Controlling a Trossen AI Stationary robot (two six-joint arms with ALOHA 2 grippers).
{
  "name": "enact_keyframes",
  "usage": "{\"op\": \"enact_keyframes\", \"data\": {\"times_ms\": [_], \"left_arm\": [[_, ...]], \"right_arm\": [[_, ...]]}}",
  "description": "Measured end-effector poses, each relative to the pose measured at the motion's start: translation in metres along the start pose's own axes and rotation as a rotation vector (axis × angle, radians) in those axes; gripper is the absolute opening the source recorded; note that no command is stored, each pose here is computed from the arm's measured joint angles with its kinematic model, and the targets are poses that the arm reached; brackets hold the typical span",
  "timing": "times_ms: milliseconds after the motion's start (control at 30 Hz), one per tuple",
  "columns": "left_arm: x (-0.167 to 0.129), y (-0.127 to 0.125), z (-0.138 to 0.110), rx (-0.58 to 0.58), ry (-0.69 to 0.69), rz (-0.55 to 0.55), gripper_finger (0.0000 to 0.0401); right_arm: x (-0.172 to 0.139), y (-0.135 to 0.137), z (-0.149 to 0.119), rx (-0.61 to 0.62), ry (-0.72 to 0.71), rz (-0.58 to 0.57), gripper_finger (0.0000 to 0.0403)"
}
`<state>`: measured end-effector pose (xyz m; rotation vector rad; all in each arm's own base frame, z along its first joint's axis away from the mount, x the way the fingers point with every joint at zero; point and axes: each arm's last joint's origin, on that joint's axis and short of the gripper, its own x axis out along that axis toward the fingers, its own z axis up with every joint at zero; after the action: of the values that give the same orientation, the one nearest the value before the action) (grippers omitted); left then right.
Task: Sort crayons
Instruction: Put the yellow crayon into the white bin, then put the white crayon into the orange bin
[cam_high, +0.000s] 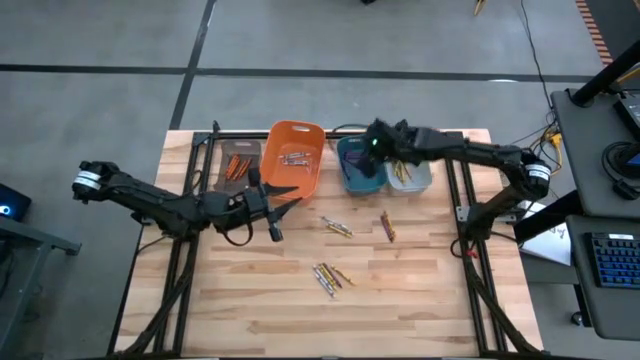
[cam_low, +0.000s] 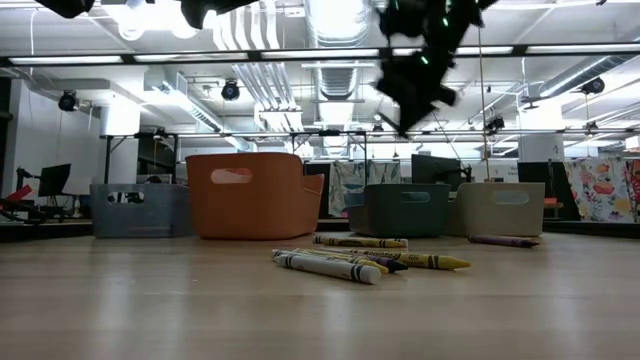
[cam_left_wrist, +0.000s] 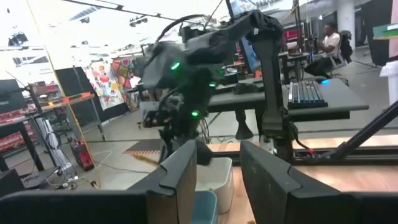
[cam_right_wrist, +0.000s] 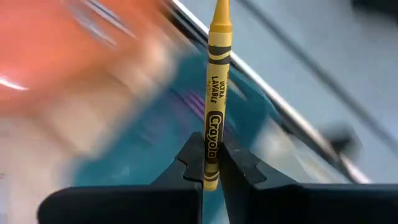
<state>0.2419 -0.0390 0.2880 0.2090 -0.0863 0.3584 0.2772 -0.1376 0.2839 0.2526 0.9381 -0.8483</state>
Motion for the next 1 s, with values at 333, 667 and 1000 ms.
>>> {"op": "enact_keyframes", "data": {"times_ms": [333,667,1000], "left_arm": [[0.001,-0.002,-0.003,0.006,0.019,-0.005,0.0107],[0.002,-0.002,-0.004,0.000,0.023,-0.006,0.0107],[0.001,-0.003,-0.008,0.000,0.058,-0.015,0.0107]], "right_arm": [[0.032,-0.067,-0.051,0.312,0.423,-0.252,0.0015],[0.046,-0.075,-0.064,0.333,0.434,-0.276,0.0026],[0.046,-0.074,-0.058,0.334,0.391,-0.261,0.0085]]}}
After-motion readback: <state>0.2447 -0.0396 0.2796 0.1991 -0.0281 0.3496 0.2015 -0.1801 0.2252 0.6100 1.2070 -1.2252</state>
